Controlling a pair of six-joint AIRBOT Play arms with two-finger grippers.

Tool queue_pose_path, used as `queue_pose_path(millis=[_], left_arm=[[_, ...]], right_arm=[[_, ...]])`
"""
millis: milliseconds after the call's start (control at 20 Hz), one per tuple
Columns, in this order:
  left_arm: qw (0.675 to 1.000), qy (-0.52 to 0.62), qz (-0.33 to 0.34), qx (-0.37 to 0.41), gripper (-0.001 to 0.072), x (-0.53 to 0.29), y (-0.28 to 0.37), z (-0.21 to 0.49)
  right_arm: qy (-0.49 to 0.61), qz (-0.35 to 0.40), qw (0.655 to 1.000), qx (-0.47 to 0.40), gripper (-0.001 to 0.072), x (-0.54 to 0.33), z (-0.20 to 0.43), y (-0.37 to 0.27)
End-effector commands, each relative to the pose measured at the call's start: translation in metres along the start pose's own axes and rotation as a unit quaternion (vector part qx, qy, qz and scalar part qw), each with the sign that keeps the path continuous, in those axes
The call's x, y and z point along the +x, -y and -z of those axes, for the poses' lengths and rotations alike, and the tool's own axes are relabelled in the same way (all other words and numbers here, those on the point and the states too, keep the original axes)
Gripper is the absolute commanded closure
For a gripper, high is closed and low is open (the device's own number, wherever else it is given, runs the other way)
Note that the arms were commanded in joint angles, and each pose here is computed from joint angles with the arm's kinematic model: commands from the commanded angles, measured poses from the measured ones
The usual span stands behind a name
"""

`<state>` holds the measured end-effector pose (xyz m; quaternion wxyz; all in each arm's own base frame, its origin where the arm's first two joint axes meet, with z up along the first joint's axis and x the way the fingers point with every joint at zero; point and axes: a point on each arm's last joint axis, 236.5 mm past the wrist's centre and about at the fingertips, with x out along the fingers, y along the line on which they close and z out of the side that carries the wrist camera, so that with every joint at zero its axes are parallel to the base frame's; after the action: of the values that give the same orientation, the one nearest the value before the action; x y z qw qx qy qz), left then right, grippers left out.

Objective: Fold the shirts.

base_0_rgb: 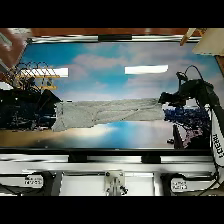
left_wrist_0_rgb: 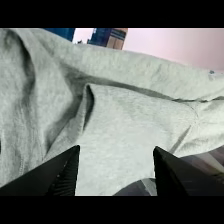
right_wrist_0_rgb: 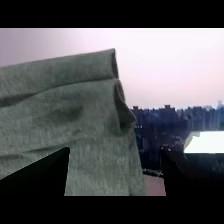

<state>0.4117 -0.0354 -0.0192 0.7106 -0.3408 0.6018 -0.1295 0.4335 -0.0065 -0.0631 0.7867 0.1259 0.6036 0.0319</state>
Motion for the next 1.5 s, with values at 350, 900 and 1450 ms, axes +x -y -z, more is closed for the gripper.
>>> queue_pose_path(millis=[350,900,1450], left_arm=[[0.998,-0.014,0.012,0.068,0.0163,-0.017,0.046,0.011],[0.985,-0.010,0.063,0.161,0.0293,0.027,0.149,0.042],[0.966,-0.016,0.094,0.240,0.0677,0.209,0.267,0.178]], right_arm=[[-0.094,-0.136,0.982,0.091,0.0026,0.041,0.031,-0.026],[-0.037,-0.155,0.987,0.006,0.0650,-0.014,0.006,-0.080],[0.130,-0.183,0.974,-0.014,0.0650,-0.236,0.036,-0.141]])
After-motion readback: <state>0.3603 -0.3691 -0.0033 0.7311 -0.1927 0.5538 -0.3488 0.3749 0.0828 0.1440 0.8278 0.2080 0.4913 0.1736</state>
